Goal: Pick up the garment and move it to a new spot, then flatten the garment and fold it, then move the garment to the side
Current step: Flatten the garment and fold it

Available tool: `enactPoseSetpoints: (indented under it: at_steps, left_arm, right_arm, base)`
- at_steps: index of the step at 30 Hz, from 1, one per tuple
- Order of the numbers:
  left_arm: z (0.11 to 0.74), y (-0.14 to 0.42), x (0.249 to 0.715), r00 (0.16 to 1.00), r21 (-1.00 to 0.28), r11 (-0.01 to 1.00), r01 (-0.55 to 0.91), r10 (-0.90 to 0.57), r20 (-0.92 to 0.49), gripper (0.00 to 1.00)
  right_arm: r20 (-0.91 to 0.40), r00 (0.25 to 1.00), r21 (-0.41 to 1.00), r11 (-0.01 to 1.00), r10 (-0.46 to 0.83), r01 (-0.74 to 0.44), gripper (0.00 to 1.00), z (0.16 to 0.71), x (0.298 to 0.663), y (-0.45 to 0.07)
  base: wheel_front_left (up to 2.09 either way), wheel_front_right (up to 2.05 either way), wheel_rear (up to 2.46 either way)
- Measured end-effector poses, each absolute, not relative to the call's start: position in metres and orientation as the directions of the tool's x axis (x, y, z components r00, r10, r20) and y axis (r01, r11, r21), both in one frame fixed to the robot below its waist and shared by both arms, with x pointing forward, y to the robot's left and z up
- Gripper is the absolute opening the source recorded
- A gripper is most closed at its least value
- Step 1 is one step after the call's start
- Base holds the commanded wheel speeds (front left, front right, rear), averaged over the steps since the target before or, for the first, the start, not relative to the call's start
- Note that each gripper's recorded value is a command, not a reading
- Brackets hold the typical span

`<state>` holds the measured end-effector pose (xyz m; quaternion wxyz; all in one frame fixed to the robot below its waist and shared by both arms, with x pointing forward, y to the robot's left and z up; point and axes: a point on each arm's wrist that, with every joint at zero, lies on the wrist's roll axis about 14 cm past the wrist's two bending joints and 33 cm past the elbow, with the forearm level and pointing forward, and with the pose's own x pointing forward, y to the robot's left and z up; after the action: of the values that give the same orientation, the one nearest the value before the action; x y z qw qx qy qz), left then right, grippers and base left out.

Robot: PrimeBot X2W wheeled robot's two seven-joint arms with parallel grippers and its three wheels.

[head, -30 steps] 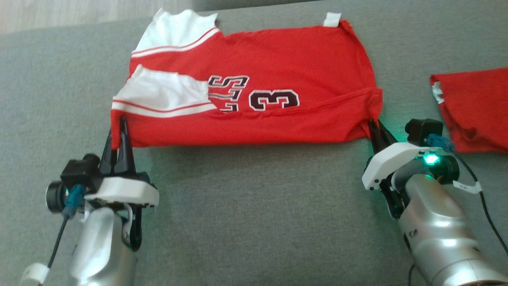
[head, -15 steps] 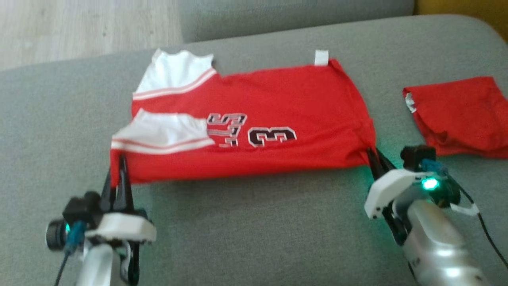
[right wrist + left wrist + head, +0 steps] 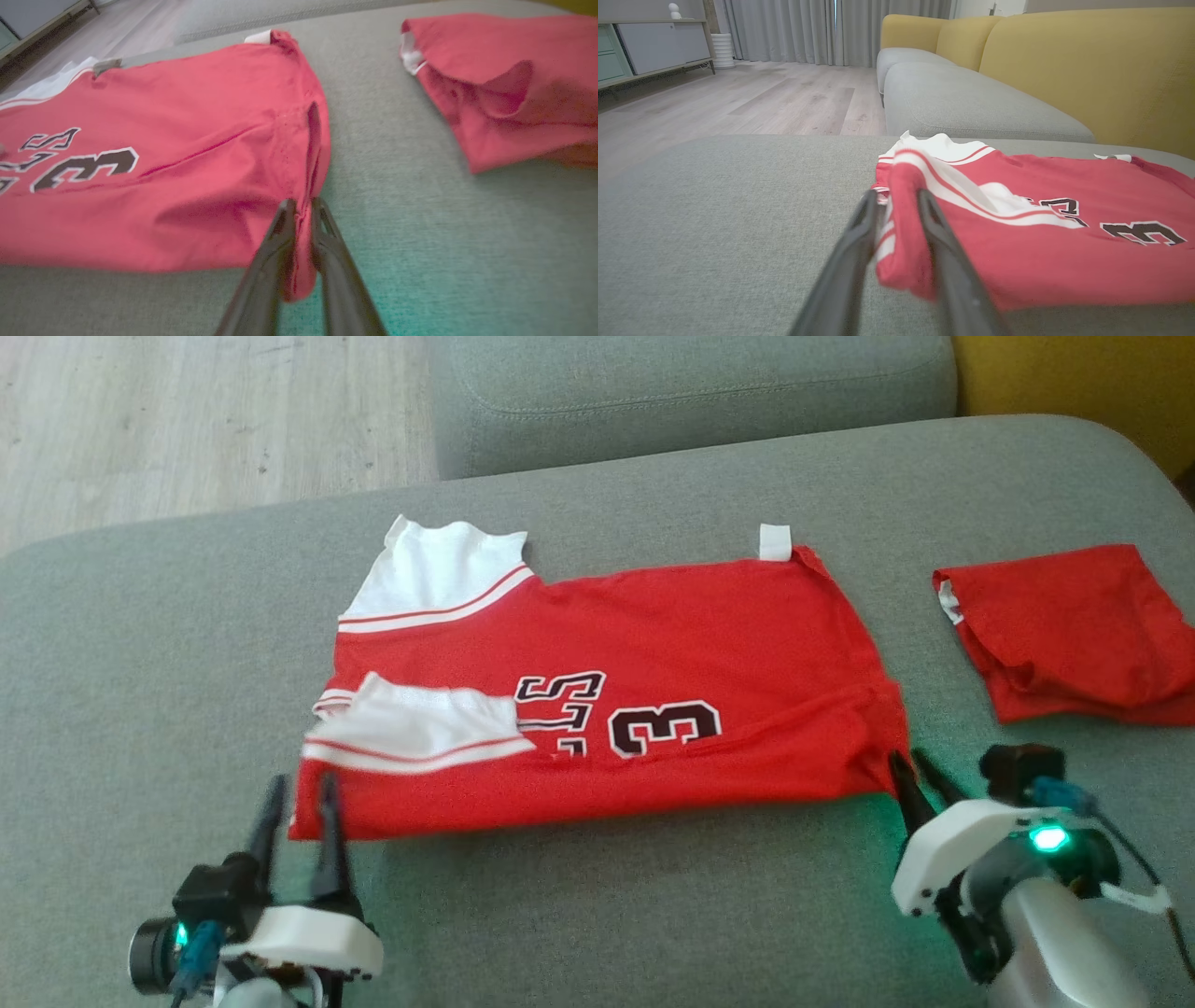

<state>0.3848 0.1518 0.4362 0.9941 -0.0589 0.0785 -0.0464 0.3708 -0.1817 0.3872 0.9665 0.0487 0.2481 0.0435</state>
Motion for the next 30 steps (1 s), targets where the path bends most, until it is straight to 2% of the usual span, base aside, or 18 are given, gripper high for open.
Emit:
enactPoseSetpoints:
  at_steps: [1,6,11,15,23,30]
  left_arm:
    - [0.436,0.152,0.385,0.983,-0.124,0.989,0.083,-0.101,-0.151,1.0]
    - [0.44,0.152,0.388,0.986,-0.134,0.988,0.071,-0.089,-0.138,1.0]
    - [0.468,0.149,0.404,0.995,-0.147,0.985,0.086,-0.093,-0.042,1.0]
    - [0.482,0.147,0.413,0.995,-0.158,0.983,0.096,-0.096,0.008,1.0]
    - [0.5,0.135,0.444,0.987,-0.154,0.977,0.149,-0.138,0.078,1.0]
    - [0.494,0.108,0.507,0.958,-0.048,0.957,0.286,-0.287,0.004,1.0]
  right_arm:
    - [-0.464,0.879,0.118,0.991,0.104,-0.055,1.0,0.391,0.372,-0.183]
    - [-0.363,0.929,0.12,0.992,0.072,-0.03,1.0,0.42,0.384,-0.193]
    - [-0.188,0.982,0.094,0.995,0.029,-0.011,1.0,0.461,0.402,-0.204]
    - [-0.103,0.995,0.088,0.996,0.007,0.002,1.0,0.477,0.409,-0.207]
    - [-0.086,0.996,0.06,0.998,0.008,-0.002,1.0,0.477,0.423,-0.206]
    - [-0.083,0.996,0.035,0.999,0.012,-0.009,1.0,0.483,0.455,-0.208]
  base:
    - [0.0,0.0,0.0]
    - [0.0,0.0,0.0]
    - [0.0,0.0,0.0]
    - [0.0,0.0,0.0]
    - [0.0,0.0,0.0]
    - [0.0,0.0,0.0]
